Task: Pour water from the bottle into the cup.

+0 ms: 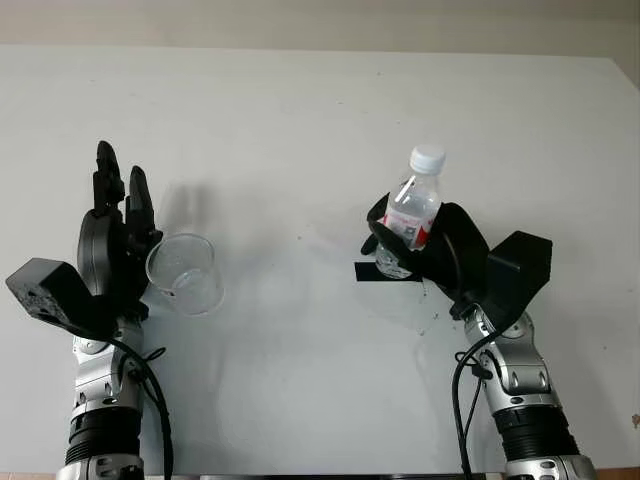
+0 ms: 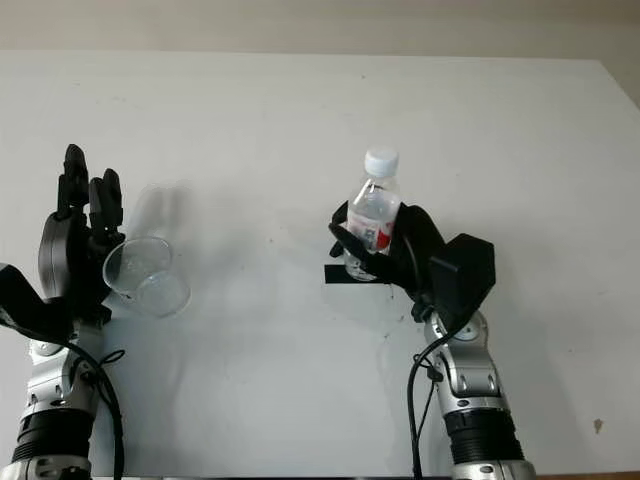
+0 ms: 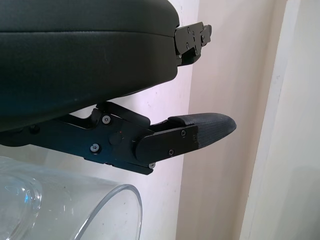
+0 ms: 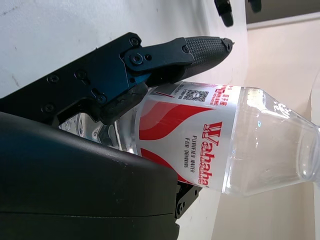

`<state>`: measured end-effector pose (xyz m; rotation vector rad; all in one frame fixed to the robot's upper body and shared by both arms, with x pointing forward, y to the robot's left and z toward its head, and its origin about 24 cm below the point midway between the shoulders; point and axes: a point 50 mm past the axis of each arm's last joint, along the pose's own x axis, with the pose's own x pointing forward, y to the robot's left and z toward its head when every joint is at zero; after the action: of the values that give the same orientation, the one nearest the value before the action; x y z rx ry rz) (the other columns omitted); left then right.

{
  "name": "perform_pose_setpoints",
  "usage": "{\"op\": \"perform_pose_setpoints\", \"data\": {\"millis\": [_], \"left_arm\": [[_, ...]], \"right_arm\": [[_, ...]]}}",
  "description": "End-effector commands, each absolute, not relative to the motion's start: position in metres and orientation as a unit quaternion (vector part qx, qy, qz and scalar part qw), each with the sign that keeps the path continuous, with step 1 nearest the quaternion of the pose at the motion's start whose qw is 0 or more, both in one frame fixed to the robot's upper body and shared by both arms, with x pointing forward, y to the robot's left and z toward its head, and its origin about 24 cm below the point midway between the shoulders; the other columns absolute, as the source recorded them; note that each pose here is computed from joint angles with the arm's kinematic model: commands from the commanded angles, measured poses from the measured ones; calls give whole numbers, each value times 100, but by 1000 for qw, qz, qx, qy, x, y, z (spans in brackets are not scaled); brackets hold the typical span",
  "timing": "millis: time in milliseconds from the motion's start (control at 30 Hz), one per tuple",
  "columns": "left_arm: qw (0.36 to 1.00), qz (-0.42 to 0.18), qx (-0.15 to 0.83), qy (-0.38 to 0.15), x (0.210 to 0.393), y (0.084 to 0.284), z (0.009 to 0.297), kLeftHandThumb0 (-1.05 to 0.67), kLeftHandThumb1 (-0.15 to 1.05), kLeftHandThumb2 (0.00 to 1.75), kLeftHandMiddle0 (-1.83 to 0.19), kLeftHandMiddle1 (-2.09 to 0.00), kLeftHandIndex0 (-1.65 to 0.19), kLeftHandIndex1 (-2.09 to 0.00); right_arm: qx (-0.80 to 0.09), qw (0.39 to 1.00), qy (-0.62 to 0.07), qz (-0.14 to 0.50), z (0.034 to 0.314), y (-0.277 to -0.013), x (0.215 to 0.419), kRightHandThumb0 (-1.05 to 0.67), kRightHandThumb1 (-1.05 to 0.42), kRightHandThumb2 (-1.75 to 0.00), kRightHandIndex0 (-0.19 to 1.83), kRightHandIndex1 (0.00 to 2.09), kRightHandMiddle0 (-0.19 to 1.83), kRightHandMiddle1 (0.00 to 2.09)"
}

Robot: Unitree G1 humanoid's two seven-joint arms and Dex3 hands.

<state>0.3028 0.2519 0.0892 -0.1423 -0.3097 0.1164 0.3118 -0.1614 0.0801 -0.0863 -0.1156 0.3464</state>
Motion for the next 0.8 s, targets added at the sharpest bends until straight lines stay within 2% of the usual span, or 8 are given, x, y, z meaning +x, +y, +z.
{"op": "perform_pose_setpoints", "data": {"millis": [0,33,100,267,333,433,633,767], "left_arm": [[986,61,-70,-140,297,254,79,-63,105,60,8,-6,18,-5],[986,62,-69,-140,296,254,79,-63,105,60,8,-6,18,-5],[986,64,-72,-139,296,254,79,-63,105,60,8,-6,17,-6],[986,64,-75,-138,296,255,78,-63,105,58,8,-5,16,-6],[985,63,-77,-138,296,255,78,-63,105,58,8,-5,16,-6],[985,58,-78,-140,297,256,79,-63,105,58,8,-5,16,-6],[986,57,-74,-136,299,254,80,-63,105,59,9,-5,18,-5],[985,55,-81,-140,300,254,82,-62,105,59,9,-5,18,-5]], "right_arm": [[-44,982,-50,178,74,-164,307,-59,-105,-29,67,209,42,209],[-43,981,-50,180,73,-164,307,-61,-105,-27,59,209,36,209],[-46,981,-51,183,71,-164,305,-64,-105,-22,48,187,25,190],[-46,979,-55,189,66,-168,302,-61,-105,-11,35,96,27,101],[-47,979,-51,190,63,-169,300,-71,-100,-6,29,50,23,61],[-59,977,-65,194,63,-170,298,-78,-97,-5,19,11,15,24],[-71,975,-71,196,57,-173,297,-88,-94,-5,-11,1,-7,5],[-91,972,-81,199,55,-176,296,-92,-94,-5,-19,0,-15,2]]}}
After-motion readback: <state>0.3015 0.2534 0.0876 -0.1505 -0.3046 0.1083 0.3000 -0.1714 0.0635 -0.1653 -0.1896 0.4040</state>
